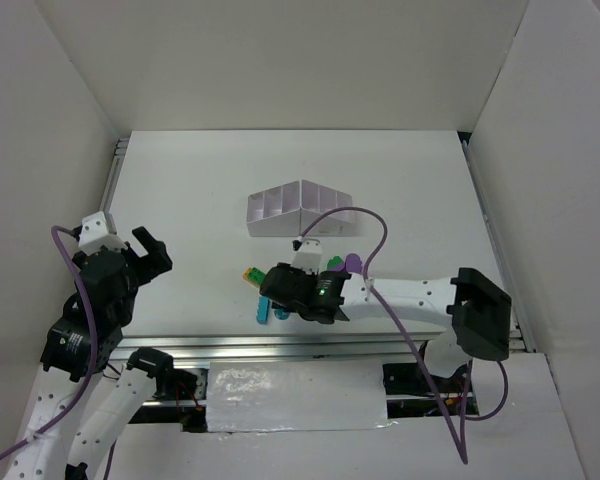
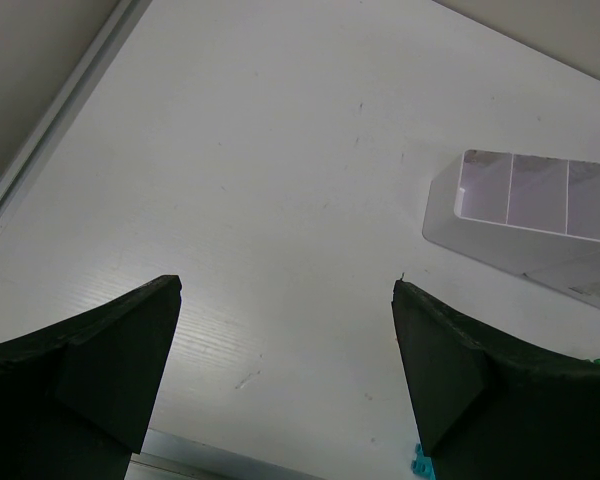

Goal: Sort the legos into containers by color

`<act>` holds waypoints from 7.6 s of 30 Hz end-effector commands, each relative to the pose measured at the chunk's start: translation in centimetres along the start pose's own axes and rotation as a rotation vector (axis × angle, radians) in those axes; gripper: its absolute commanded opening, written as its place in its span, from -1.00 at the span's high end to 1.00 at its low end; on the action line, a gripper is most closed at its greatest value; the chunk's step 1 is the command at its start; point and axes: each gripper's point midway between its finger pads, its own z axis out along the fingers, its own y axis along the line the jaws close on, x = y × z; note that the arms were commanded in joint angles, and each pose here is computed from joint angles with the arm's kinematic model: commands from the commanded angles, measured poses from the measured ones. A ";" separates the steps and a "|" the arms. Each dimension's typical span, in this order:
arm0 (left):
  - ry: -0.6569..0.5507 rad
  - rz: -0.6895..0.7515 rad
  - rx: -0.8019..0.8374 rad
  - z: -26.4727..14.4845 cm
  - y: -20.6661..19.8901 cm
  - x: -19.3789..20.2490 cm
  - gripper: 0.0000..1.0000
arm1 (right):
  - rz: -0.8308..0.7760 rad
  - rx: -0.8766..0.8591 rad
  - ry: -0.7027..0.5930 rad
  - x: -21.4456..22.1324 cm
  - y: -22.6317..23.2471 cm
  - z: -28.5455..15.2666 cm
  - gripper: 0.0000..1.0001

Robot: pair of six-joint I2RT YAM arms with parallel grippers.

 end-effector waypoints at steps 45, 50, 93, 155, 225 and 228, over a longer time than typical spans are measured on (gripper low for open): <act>0.270 -0.148 1.403 -11.7 -25.7 3.1 -0.99 | 0.190 -0.447 -0.428 -19.3 4.8 -14.9 1.00; 0.242 -0.131 1.340 -10.4 -26.3 2.3 -0.91 | 0.193 -0.504 -0.438 -18.8 4.8 -15.7 1.00; 0.291 -0.083 1.330 -9.3 -27.9 3.4 0.32 | 0.186 -0.522 -0.417 -17.6 6.0 -15.4 1.00; 0.412 0.117 0.372 21.4 -21.4 10.7 0.88 | 0.203 -0.353 -0.534 -17.9 -8.6 -19.1 -1.00; 0.670 0.147 0.358 1.9 -15.5 23.5 -0.71 | 0.101 -0.288 -0.295 -13.6 -5.3 -13.3 -0.88; 0.698 0.189 0.353 1.3 -15.9 25.3 -0.61 | 0.097 -0.297 -0.290 -13.3 -5.5 -13.3 -0.89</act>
